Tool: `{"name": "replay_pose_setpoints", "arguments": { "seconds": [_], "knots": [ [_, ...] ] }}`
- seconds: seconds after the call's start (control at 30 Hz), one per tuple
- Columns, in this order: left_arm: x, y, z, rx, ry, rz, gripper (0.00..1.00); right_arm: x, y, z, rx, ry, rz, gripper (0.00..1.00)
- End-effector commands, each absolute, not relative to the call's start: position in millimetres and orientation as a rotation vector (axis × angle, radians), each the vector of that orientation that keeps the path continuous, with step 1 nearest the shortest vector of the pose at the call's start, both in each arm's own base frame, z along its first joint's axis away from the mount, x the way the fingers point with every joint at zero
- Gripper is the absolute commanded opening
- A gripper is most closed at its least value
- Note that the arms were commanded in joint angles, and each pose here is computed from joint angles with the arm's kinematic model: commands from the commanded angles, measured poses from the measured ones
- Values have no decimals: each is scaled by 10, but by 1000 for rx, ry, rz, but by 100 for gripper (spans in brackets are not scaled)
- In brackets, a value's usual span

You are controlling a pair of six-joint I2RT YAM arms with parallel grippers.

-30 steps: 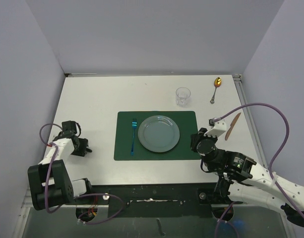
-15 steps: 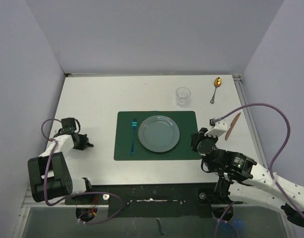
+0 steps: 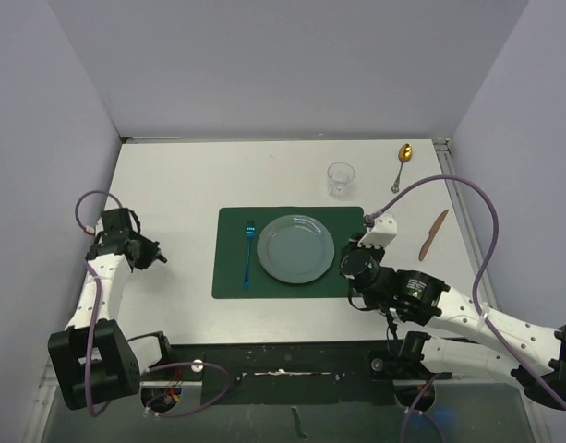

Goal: Set the dinner table for one person
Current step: Pick up the fork at the center of the board, then place the fork on the napkin.

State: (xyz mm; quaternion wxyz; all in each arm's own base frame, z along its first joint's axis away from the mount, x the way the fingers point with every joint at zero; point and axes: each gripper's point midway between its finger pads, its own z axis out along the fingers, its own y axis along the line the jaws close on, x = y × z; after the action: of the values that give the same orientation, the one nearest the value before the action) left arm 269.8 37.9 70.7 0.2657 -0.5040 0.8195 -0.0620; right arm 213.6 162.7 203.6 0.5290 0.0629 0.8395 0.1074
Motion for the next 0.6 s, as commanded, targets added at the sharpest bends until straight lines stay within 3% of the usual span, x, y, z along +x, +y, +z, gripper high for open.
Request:
{"name": "replay_pose_setpoints", "arguments": {
  "seconds": [0.0, 0.33, 0.57],
  "knots": [
    [2853, 244, 1266, -973, 2258, -271, 0, 2242, 1896, 2276, 178, 1966, 338, 9],
    [2880, -555, 1630, -426, 2424, -630, 0, 2306, 2176, 2160, 154, 2038, 297, 9],
    [2732, -1106, 1347, -165, 2636, -565, 0, 2309, 2297, 2081, 144, 2080, 254, 9]
  ]
}}
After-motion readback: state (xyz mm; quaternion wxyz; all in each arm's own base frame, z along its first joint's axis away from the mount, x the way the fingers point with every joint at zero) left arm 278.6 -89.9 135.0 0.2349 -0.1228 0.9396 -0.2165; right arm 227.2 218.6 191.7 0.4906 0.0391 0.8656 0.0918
